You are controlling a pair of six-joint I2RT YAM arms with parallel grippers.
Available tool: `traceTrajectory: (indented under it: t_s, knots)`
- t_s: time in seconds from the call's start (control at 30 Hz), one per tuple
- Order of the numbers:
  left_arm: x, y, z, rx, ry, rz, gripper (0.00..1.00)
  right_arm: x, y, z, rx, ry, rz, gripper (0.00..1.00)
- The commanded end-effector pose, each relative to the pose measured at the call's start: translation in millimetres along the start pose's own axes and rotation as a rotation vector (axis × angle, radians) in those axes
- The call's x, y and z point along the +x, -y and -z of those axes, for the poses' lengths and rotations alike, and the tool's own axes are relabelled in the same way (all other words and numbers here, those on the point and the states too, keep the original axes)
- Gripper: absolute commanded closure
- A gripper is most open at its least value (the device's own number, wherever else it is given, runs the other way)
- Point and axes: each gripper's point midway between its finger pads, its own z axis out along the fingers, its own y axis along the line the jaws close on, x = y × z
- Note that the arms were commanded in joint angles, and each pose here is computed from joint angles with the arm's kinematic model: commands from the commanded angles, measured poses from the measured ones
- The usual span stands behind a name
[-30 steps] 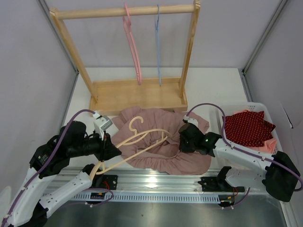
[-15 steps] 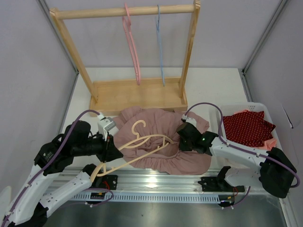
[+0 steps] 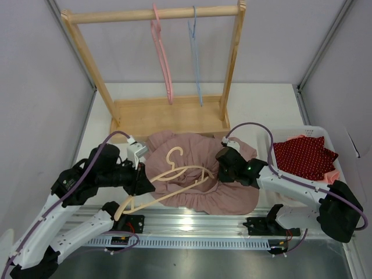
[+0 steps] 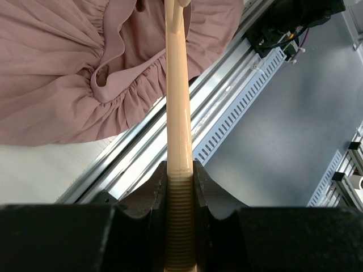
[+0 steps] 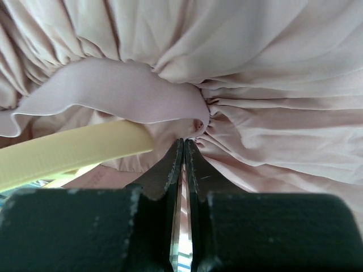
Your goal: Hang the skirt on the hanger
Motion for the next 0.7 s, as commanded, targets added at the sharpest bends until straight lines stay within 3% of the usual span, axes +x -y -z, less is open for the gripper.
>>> traceTrajectory:
  t_s: [0.0,0.3,0.67]
  knots:
    - [-24,9,-9,0.052,0.057,-0.039,1.00,-24,-14,15,-0.042,0.064,-0.001,0.93]
    - [-56,13,-35,0.100,0.083,-0.084,1.00,-36,-15,36,-0.045,0.088,0.018,0.94]
    - [-54,13,-65,0.179,0.058,-0.051,1.00,-52,-30,59,-0.086,0.123,0.027,0.97]
